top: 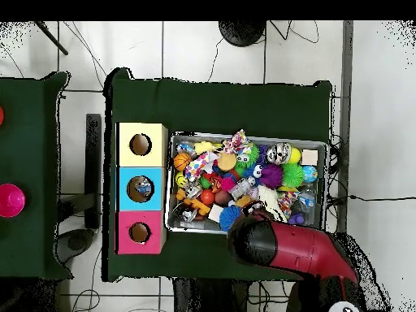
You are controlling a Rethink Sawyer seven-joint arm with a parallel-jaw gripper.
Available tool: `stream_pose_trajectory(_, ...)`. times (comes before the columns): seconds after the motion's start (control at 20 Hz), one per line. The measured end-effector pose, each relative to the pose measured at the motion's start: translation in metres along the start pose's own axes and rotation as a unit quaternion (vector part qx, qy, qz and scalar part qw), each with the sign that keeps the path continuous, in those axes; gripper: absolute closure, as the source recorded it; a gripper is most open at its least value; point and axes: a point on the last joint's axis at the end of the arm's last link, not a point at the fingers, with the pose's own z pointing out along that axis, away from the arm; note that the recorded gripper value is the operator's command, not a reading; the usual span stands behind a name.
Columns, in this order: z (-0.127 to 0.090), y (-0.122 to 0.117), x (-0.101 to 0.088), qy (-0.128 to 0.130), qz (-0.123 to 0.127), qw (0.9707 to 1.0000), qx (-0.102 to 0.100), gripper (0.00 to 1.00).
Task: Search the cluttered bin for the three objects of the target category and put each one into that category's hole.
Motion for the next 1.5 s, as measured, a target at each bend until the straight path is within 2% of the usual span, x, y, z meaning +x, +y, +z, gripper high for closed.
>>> stream_pose_trajectory(0.15, -0.008, 0.01, 0.002, 0.006, 0.005, 0.9998, -0.016, 0.0)
stream_pose_trajectory(0.3, -0.023, 0.028, 0.01, 0.006, -0.005, 0.9997, -0.024, 0.0)
stream_pose_trajectory(0.35, -0.036, 0.039, 0.018, 0.009, -0.017, 0.9996, -0.022, 0.0)
stream_pose_trajectory(0.5, -0.052, 0.05, 0.029, 0.018, -0.031, 0.9993, -0.012, 0.0)
stream_pose_trajectory(0.55, -0.068, 0.059, 0.04, 0.032, -0.043, 0.9986, -0.001, 0.0)
stream_pose_trajectory(0.7, -0.08, 0.07, 0.052, 0.042, -0.056, 0.9975, 0.008, 0.0)
stream_pose_trajectory(0.75, -0.091, 0.088, 0.064, 0.046, -0.074, 0.9961, 0.014, 0.0)
stream_pose_trajectory(0.95, -0.101, 0.116, 0.079, 0.044, -0.098, 0.9941, 0.013, 0.0)
stream_pose_trajectory(1.05, -0.106, 0.152, 0.094, 0.038, -0.118, 0.9923, -0.001, 0.0)
stream_pose_trajectory(1.2, -0.108, 0.171, 0.101, 0.038, -0.125, 0.9914, -0.009, 0.0)
stream_pose_trajectory(1.25, -0.107, 0.186, 0.107, 0.04, -0.128, 0.9908, -0.015, 0.0)
stream_pose_trajectory(1.5, -0.1, 0.205, 0.108, 0.043, -0.129, 0.9905, -0.021, 0.0)
